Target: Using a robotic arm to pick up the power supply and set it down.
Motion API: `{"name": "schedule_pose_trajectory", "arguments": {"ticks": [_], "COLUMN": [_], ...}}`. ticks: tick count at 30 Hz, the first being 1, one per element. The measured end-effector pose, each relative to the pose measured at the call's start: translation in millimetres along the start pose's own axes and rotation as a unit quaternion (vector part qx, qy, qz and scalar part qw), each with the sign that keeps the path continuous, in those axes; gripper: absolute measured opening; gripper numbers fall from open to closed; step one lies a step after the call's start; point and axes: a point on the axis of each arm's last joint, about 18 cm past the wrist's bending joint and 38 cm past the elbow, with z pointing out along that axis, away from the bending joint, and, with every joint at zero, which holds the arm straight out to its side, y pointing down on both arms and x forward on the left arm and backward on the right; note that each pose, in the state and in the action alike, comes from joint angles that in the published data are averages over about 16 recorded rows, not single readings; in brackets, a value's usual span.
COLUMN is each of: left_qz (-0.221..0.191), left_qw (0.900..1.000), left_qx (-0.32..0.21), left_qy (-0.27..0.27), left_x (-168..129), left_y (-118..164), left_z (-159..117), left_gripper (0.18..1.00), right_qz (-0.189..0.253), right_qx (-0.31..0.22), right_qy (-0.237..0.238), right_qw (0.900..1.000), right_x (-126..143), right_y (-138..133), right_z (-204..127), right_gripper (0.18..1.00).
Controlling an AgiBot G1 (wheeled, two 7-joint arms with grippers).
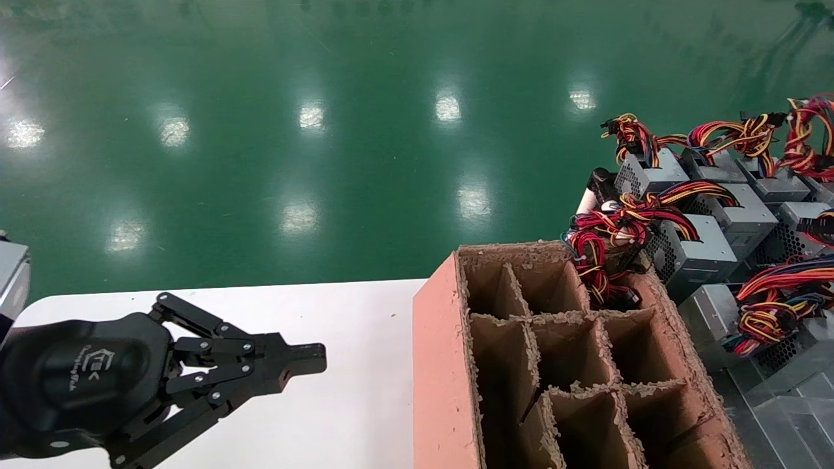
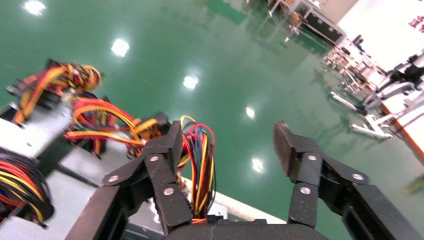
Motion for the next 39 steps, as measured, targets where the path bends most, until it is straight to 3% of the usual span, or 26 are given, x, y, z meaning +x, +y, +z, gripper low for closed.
{"name": "schedule_pose_trajectory", "arguments": {"ticks": [9, 21, 30, 39], "left_qz": [0.000, 0.000, 0.000, 0.000], "left_qw": [1.0000, 1.0000, 1.0000, 1.0000], "left_qx": [0.000, 0.000, 0.000, 0.000], "left_qy": [0.000, 0.000, 0.000, 0.000], "left_x": [0.0, 0.0, 0.0, 0.0], "left_y": [0.0, 0.0, 0.0, 0.0], "left_z": [0.0, 0.0, 0.0, 0.0], "left_gripper": [0.193, 0.251, 0.387, 0.578], "right_qz": [0.004, 0.015, 0.028, 0.045], "right_qx": [0.048, 0.117, 0.160, 0.192], "right_qy": [-0.041, -0.138, -0.229, -0.332], "right_qw": [0.998, 0.983, 0.960, 0.922], "right_x": [-21.1, -74.8, -125.9, -182.3], "right_y": [-19.7, -48.1, -65.9, -79.4], "right_z": [3.0, 0.6, -11.4, -34.8], "right_gripper": [0.789, 0.959, 0.995, 1.000]}}
